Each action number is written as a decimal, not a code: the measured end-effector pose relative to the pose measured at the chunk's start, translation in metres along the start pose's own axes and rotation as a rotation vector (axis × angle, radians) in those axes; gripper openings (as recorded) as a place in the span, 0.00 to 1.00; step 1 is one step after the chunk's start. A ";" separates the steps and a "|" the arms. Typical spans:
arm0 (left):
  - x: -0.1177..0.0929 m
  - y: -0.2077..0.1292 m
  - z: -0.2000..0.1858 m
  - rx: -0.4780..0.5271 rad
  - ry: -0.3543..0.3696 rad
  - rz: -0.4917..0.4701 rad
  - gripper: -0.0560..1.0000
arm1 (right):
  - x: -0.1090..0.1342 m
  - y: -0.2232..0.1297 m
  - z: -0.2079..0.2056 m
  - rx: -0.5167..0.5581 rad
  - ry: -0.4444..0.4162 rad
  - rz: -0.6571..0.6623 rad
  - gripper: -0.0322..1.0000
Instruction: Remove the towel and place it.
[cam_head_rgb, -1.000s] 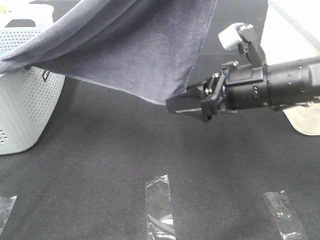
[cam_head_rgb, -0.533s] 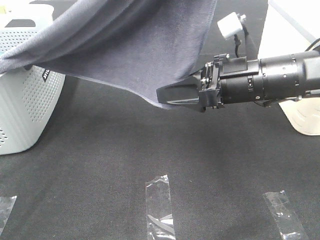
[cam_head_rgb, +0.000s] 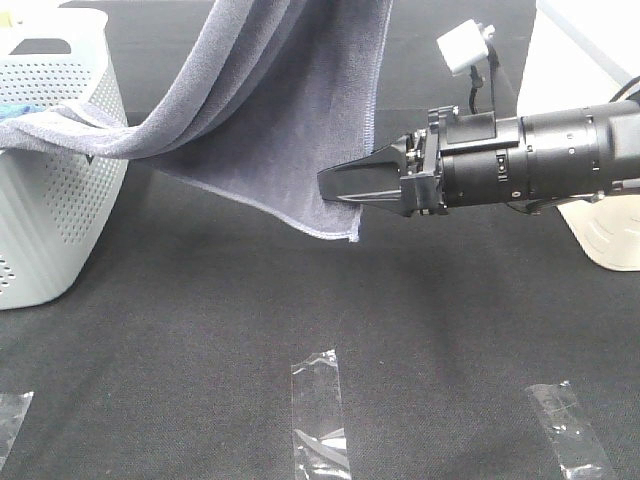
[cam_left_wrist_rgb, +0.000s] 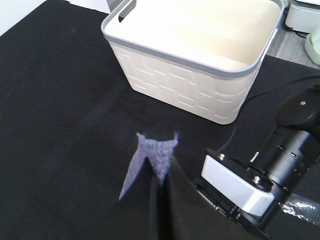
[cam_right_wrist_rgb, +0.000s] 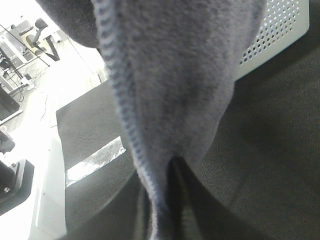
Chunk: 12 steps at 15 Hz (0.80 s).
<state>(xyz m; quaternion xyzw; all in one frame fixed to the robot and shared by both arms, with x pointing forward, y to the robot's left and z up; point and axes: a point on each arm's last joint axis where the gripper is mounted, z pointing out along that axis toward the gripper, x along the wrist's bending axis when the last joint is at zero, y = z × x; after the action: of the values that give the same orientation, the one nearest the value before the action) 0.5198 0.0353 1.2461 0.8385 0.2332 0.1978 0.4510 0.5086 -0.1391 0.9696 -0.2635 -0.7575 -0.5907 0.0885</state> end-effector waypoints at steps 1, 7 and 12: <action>0.001 0.001 0.000 -0.015 0.008 -0.004 0.05 | 0.000 0.000 0.000 0.000 0.000 0.001 0.12; 0.003 0.008 0.000 -0.084 0.029 -0.012 0.05 | 0.000 0.000 0.000 0.000 0.000 0.007 0.14; 0.003 0.008 0.000 -0.087 0.031 -0.033 0.05 | 0.000 0.000 0.000 0.000 0.000 0.083 0.03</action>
<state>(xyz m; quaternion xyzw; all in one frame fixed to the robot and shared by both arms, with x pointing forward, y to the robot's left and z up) 0.5237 0.0334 1.2533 0.8110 0.2451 0.2132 0.4865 0.5086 -0.1391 0.9696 -0.2947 -0.7459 -0.5866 0.1130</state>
